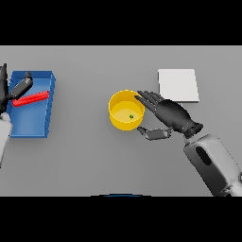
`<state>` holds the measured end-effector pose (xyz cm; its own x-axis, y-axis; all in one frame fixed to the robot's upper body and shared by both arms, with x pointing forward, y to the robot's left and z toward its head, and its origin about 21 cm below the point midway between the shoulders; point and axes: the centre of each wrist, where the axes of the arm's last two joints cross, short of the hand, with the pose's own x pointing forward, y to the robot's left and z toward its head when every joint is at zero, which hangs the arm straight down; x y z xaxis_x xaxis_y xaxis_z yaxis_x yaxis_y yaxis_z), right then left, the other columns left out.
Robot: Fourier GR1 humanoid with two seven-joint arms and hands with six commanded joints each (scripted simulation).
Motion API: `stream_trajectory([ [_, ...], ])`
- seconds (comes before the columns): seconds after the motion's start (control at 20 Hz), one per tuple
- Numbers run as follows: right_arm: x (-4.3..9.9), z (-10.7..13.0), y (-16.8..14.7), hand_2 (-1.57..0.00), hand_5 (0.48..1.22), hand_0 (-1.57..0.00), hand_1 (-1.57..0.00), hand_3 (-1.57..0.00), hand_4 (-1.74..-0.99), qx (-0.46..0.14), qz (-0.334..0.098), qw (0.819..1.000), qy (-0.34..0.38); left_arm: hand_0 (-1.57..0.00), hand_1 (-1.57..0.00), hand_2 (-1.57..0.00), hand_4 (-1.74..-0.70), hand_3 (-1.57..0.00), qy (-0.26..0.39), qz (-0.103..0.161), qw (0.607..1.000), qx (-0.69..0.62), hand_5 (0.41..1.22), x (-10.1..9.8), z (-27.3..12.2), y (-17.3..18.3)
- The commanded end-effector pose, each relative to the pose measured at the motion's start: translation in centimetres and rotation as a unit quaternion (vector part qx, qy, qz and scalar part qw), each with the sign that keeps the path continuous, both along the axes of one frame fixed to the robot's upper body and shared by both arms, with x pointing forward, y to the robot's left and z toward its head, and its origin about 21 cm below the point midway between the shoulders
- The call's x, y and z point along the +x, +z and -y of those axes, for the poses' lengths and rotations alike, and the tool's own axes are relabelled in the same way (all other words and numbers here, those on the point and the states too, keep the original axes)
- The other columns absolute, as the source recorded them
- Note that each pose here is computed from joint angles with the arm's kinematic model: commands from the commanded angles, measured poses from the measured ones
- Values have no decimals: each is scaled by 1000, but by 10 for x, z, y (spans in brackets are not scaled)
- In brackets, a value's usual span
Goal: Pick up the red beaker and tilt it to pour out 1 green nut into yellow bowl. Pick up the yellow bowl and place it on the metallic measuring scale.
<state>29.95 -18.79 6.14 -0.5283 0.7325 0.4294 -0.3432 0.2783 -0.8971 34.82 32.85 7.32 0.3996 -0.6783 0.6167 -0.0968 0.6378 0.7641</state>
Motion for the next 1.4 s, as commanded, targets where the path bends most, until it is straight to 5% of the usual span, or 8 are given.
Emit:
stream_trajectory([
  [0.0, 5, -3, 5, 1, 676, 1, 1, 1, -1217, -31, 6, 999, 28, -5, -4, -4, -738, -4, 0, -2, 1000, 2, 693, 0, -2, -2],
  [0.4, 31, -39, 7, 1, 717, 1, 1, 1, -1215, -195, 11, 972, 131, 0, 0, 0, -746, 0, 0, -2, 1000, 8, 707, -3, -5, 3],
  [0.95, 54, -74, 0, 1, 734, 1, 1, 1, -1259, -268, -21, 948, 171, 1, 1, 1, -744, 1, 4, 1, 1000, 9, 697, -2, -14, 6],
  [1.35, 58, -80, -12, -23, 758, 1, 1, -72, -1289, -290, -76, 940, 163, 1, 1, 1, -745, 1, 1, -2, 1000, 11, 699, -4, -17, 4],
])
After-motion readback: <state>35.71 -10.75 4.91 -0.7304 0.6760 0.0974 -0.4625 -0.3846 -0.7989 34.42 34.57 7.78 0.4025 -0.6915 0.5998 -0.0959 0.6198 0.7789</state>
